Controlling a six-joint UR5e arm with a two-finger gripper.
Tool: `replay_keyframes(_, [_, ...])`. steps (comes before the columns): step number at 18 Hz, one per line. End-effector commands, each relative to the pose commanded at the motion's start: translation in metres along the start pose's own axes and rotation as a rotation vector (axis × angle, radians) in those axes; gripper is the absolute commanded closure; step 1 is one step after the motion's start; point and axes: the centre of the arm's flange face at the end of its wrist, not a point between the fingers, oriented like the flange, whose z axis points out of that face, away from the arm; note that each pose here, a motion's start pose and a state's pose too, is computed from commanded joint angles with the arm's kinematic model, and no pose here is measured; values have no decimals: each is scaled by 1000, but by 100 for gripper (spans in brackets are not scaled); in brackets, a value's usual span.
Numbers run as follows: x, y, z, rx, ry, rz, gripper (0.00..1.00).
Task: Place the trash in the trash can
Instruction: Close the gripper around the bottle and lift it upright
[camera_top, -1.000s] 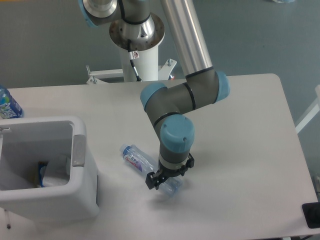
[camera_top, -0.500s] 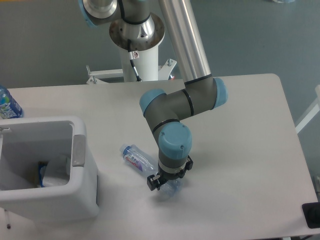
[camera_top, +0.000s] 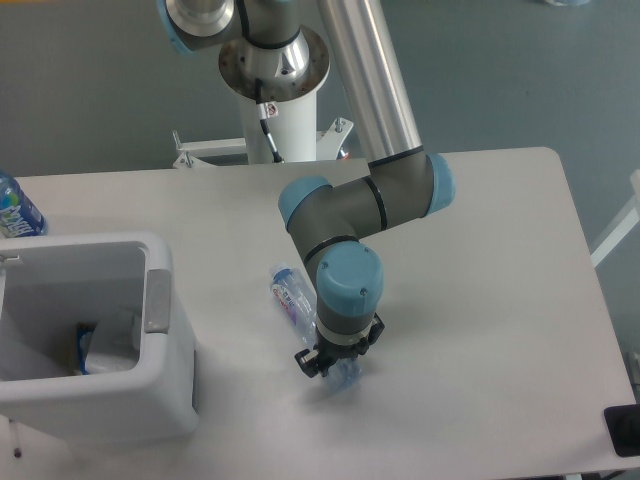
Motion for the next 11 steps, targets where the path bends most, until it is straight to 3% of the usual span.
replay_keyframes(3, [2,-4,-24,41,6,9,42])
replay_keyframes(7, [-13,-11,-112,190,31,53,42])
replay_keyframes(11, [-16,-30,-187,342,168,49,42])
